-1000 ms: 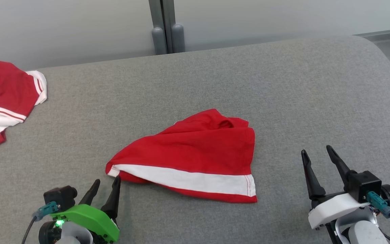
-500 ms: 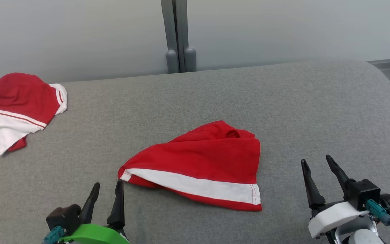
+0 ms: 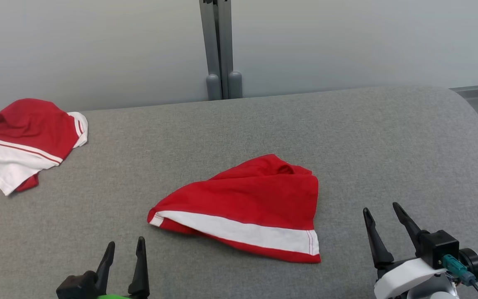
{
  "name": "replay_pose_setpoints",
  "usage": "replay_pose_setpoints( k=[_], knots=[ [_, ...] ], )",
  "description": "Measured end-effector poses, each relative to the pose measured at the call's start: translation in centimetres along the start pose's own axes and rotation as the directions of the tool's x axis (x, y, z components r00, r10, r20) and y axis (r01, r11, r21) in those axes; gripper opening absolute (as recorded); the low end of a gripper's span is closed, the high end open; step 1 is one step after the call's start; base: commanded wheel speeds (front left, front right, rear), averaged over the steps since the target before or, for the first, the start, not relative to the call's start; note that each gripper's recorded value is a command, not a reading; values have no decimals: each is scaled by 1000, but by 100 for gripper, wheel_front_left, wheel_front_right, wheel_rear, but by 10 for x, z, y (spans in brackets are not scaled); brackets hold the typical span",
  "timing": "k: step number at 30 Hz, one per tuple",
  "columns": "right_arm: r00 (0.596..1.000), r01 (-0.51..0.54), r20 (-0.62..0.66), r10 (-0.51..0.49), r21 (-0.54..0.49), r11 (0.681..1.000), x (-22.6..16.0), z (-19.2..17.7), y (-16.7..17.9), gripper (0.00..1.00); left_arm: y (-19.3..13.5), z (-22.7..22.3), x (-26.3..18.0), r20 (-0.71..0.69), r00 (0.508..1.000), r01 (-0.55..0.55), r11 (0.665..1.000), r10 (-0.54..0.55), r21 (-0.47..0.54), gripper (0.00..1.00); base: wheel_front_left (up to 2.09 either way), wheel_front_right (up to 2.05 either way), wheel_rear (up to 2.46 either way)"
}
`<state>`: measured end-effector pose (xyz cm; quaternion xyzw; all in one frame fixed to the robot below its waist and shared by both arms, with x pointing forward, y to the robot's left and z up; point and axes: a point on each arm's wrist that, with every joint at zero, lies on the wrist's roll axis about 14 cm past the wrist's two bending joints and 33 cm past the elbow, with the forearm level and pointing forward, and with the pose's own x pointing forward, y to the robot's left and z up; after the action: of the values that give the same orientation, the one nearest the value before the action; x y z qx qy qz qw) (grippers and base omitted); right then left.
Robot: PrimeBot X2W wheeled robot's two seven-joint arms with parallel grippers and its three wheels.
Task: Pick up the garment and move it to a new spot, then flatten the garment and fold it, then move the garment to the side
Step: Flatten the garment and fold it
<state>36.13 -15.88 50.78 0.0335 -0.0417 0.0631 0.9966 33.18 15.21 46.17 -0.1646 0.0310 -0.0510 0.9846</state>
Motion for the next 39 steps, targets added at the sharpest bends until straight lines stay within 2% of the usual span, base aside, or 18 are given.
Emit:
replay_pose_setpoints(
  k=[20,25,32,39],
  knots=[
    [1000,-6,-6,6,7,1000,2,-2,2,100,-2,1,0,8,1000,-2,1000,2,4,100,0,0,0],
    [996,-61,-71,62,22,998,4,-22,21,100,-2,-2,-2,-2,1000,-4,1000,4,6,100,0,0,0],
    [942,-181,-276,189,55,982,-2,-84,61,100,6,-9,-8,-22,999,-34,999,34,1,100,0,0,0],
    [879,-263,-392,270,72,962,2,-116,86,100,16,-13,-16,-32,997,-75,997,74,-4,100,0,0,0]
  ],
)
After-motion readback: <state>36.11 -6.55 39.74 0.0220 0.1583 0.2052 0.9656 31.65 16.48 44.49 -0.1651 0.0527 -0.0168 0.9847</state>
